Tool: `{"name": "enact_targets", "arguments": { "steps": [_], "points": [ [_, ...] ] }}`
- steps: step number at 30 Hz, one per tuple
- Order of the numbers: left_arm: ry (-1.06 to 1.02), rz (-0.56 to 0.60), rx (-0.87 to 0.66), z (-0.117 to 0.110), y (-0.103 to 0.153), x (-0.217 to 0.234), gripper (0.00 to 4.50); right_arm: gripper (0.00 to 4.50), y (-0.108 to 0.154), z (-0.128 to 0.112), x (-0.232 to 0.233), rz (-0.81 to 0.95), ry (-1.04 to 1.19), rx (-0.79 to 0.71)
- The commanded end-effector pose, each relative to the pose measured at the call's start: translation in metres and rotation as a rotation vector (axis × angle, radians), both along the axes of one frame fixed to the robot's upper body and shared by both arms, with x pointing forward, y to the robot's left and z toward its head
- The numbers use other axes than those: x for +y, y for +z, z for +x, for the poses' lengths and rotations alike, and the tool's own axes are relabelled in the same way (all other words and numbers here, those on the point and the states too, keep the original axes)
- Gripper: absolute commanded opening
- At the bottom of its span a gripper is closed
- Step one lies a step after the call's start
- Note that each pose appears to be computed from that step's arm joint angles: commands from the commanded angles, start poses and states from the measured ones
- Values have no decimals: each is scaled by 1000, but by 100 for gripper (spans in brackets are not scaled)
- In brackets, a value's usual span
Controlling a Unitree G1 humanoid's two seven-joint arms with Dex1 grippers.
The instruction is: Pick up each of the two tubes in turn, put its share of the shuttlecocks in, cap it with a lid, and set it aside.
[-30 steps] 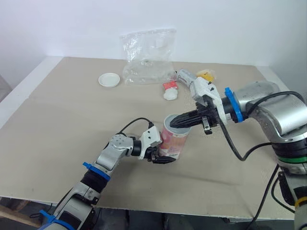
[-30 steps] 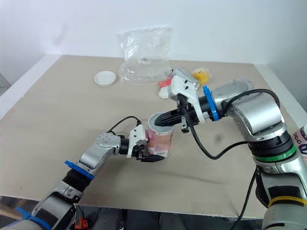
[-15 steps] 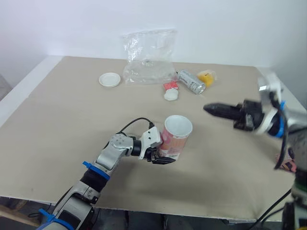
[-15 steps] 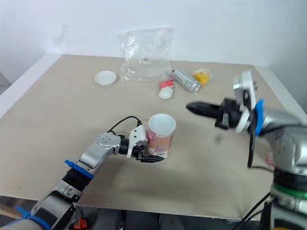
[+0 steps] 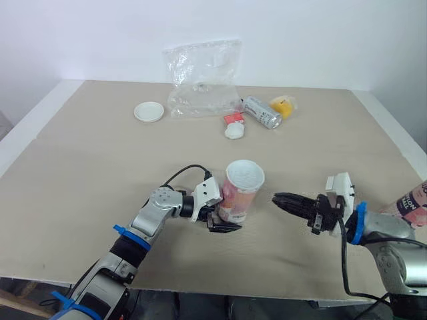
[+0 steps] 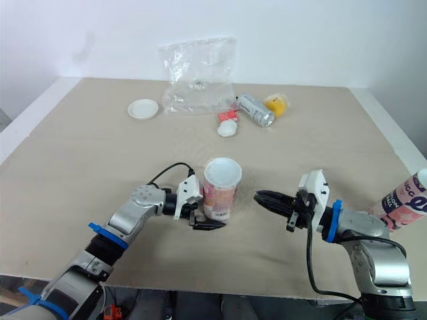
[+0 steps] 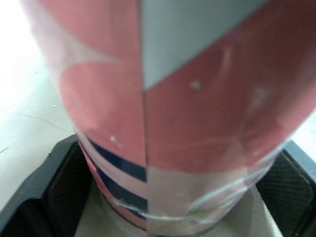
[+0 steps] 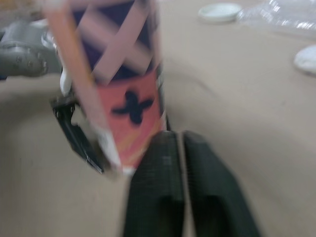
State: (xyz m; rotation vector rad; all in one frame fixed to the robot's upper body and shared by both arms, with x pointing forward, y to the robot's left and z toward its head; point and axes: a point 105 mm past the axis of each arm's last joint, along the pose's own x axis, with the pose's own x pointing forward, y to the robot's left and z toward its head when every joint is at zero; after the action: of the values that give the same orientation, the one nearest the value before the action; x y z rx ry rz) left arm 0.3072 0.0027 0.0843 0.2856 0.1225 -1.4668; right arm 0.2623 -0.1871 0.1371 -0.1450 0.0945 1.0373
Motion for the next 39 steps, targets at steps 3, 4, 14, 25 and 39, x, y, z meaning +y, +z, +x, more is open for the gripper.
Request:
{"name": "enact_targets", "arguments": {
  "steps": [3, 4, 14, 25, 39],
  "points": [
    [3, -7, -20, 2, 3, 7, 450, 307, -8, -9, 10, -40, 112, -14],
    [0, -6, -31, 2, 5, 9, 450, 360, -11, -10, 12, -45, 129, -13],
    [6, 3, -96, 3, 16, 36, 450, 447, -30, 8, 32, -41, 191, -46],
    [60, -25, -100, -5, 28, 56, 450, 447, -34, 23, 58, -21, 259, -68],
    [97, -48, -77, -9, 28, 58, 450, 447, -42, 28, 87, 13, 299, -62]
  ]
}}
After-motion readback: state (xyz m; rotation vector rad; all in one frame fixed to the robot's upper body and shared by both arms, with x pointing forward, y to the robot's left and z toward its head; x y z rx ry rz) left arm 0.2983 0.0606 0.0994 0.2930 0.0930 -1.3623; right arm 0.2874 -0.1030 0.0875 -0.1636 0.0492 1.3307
